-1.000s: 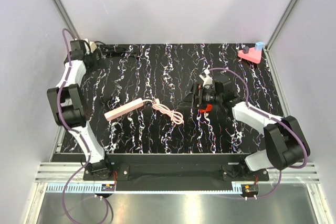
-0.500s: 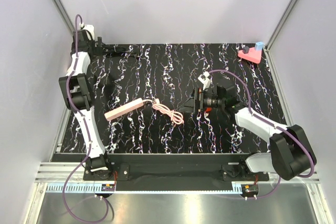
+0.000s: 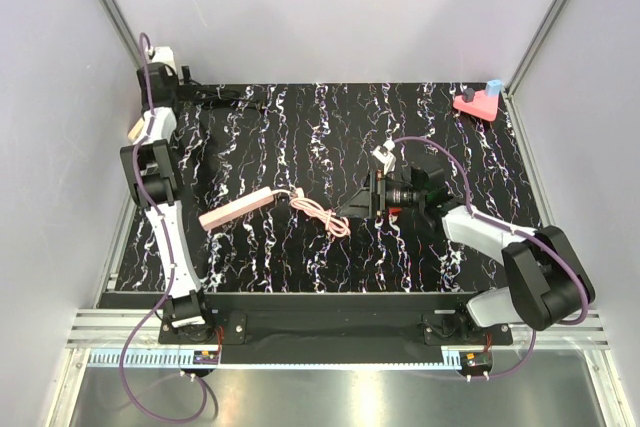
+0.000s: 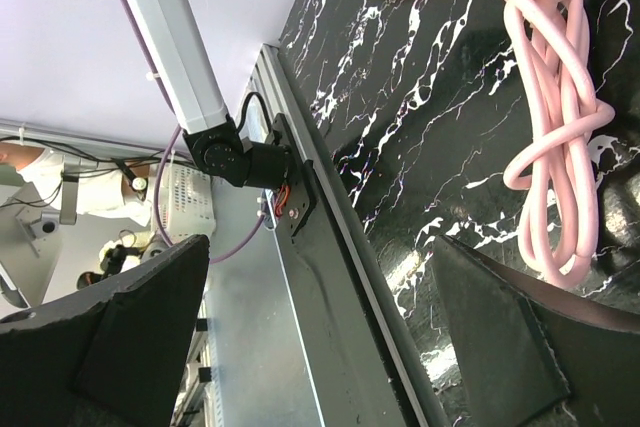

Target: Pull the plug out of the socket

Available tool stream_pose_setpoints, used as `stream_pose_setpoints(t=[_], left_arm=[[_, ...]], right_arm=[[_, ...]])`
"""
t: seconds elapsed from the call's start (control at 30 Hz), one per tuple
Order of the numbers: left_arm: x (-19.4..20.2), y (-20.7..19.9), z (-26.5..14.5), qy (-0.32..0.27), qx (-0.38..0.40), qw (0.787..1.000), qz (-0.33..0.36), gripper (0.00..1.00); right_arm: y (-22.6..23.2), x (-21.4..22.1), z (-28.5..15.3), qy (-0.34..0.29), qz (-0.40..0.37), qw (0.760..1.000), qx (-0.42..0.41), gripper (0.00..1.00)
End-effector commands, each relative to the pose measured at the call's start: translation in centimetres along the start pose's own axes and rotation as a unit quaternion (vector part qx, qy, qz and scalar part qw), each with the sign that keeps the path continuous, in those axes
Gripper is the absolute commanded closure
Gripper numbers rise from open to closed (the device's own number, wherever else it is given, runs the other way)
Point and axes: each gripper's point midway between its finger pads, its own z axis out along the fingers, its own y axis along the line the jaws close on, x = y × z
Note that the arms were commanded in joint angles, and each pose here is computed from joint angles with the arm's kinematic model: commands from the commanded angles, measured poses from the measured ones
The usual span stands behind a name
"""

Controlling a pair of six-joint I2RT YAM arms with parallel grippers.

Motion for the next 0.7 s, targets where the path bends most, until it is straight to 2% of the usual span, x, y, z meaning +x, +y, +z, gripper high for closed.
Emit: stream_pose_setpoints(t=[0.0,0.1,0.13,0.17,0.2,0.23,0.27,0.4,0.43,0.6,0.67], left_arm=[[-7.1,-0.1,-1.3,-0.09,0.033,0.989,-0.111,0.01],[-7.4,-1.1,-2.0,-0.089,0.039,0.975,-0.198,0.01],[-8.6,-2.3,-2.8,-0.095,0.07,0.961,-0.249,0.01],[-7.7,-2.9,-2.9,-0.088,0.076,0.954,-0.277,0.02],[-8.3,-3.8,-3.6,-0.084,0.092,0.935,-0.331,0.05],[-8.7,-4.1,-3.8,-0.093,0.105,0.926,-0.352,0.07],[-7.3,-5.2,-4.0,-0.074,0.11,0.92,-0.368,0.09],[-6.3,-7.6,-5.4,-0.05,0.113,0.9,-0.419,0.09],[-6.0,-8.0,-5.5,-0.045,0.11,0.887,-0.446,0.09],[-2.6,-9.3,-3.9,0.005,0.08,0.845,-0.528,0.11],[-2.6,-9.6,-3.5,0.004,0.074,0.841,-0.536,0.12]], right_arm=[[0.7,-0.4,0.3,-0.002,-0.023,1.0,-0.019,0.0],[0.9,-0.6,0.3,-0.003,-0.025,0.999,-0.02,0.0],[1.0,-0.6,0.2,-0.004,-0.025,0.999,-0.02,0.0],[1.1,-0.7,0.2,-0.006,-0.029,0.999,-0.018,0.01],[1.2,-0.9,0.1,-0.009,-0.033,0.999,-0.015,0.0],[1.1,-0.8,0.1,-0.008,-0.034,0.999,-0.012,0.0],[1.0,-1.0,0.1,-0.012,-0.035,0.999,-0.007,0.0],[1.4,-1.1,-0.3,-0.016,-0.044,0.999,0.0,0.0],[1.4,-1.0,-0.4,-0.016,-0.044,0.999,0.002,0.0],[1.5,-1.1,-0.6,-0.02,-0.048,0.999,0.01,0.0],[1.4,-1.0,-0.7,-0.021,-0.048,0.999,0.013,0.0]])
